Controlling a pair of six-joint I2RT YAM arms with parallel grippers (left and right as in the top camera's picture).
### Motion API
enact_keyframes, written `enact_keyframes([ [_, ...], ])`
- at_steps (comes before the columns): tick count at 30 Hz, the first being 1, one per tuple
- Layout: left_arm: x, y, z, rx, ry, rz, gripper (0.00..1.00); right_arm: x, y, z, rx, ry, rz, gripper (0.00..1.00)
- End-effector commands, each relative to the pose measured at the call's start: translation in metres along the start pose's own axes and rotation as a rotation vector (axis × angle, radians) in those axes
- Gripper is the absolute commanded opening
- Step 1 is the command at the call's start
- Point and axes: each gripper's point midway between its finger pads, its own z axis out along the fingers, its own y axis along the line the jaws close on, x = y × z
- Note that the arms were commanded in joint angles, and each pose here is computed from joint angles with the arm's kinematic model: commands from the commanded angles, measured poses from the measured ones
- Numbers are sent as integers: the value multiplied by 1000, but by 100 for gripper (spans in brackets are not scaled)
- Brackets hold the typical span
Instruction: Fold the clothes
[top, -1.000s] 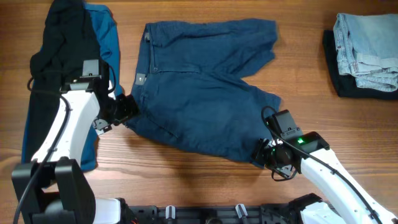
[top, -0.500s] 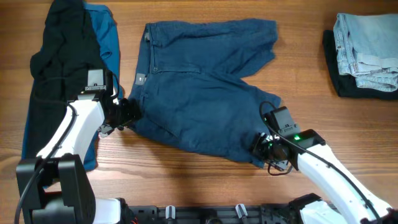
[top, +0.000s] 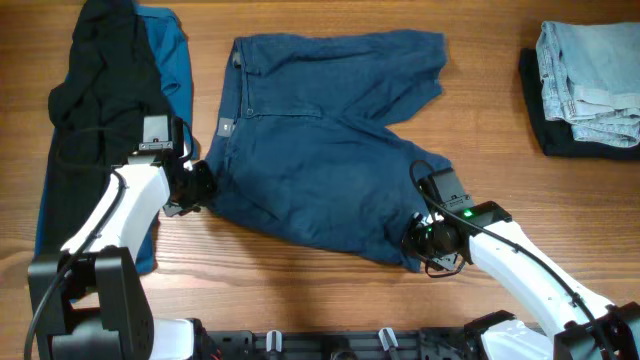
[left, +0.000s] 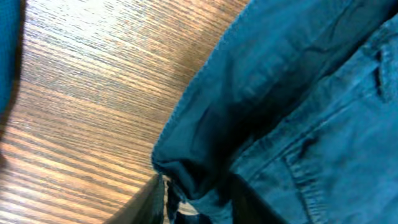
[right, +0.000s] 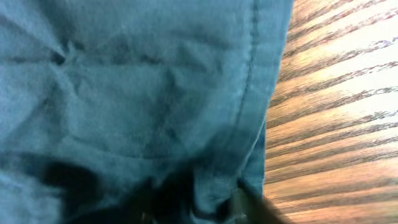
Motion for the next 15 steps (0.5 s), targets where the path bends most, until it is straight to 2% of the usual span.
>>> enact_keyframes([
  [1,2,-2,4,9,7,2,6,5,1,4,-7,22,-8,7],
  [5,-7,-9,0,37,-27,7,4,-9,18,-9,-68,-32,-68,4],
  [9,-22,-19,-30,68,-90,13,4,-30,39,-58,-148,-129,-149,4],
  [15,-28,-25,-81,125,-221,24,4,-43,21,-121,-147,-202,-141,4],
])
